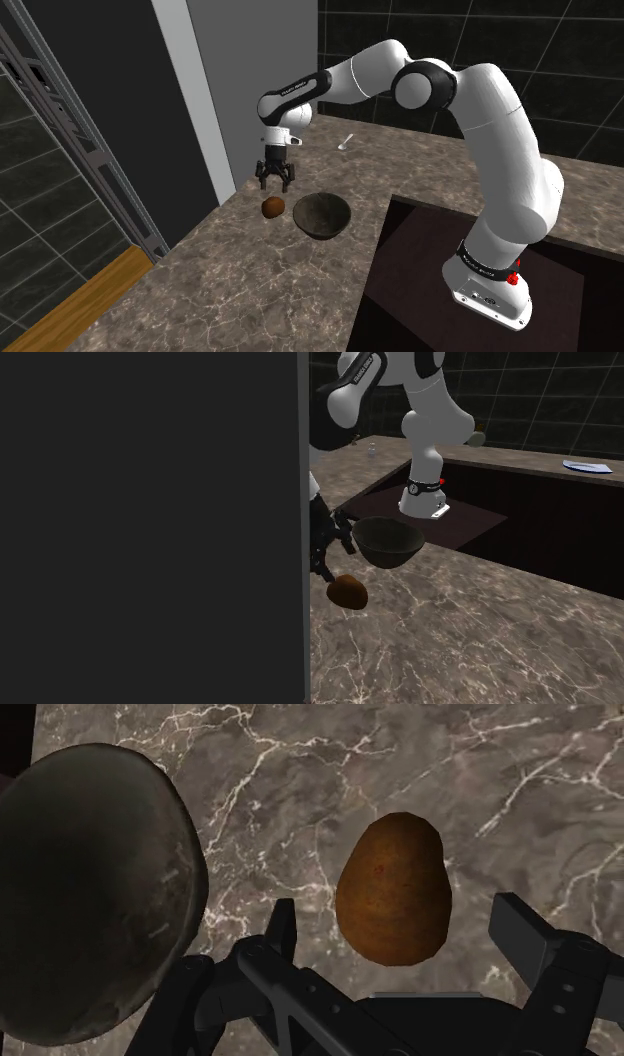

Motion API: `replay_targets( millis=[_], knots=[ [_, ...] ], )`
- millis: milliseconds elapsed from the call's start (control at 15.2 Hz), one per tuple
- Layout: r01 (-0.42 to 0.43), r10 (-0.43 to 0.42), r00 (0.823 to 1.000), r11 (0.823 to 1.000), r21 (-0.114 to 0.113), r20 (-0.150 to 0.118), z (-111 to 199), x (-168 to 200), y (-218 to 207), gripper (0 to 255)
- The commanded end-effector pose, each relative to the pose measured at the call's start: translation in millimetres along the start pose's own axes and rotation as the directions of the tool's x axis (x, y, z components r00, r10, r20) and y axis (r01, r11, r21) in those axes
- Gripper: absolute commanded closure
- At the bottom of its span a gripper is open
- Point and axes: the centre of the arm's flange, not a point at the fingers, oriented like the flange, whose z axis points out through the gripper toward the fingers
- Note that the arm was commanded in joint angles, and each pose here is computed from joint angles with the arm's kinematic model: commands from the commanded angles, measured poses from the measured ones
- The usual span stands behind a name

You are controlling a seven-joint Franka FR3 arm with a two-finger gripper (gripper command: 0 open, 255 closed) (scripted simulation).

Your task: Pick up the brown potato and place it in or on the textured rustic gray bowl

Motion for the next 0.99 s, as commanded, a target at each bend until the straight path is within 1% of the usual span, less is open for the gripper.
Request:
replay_targets(
  millis=[0, 462, 924],
  knots=[
    [-0.046, 0.045, 0.999, 0.999, 0.003, 0.023, 15, 13, -10, 0],
    [-0.046, 0.045, 0.999, 0.999, 0.003, 0.023, 55, 12, -10, 0],
    [-0.046, 0.045, 0.999, 0.999, 0.003, 0.023, 55, 12, -10, 0]
  ],
)
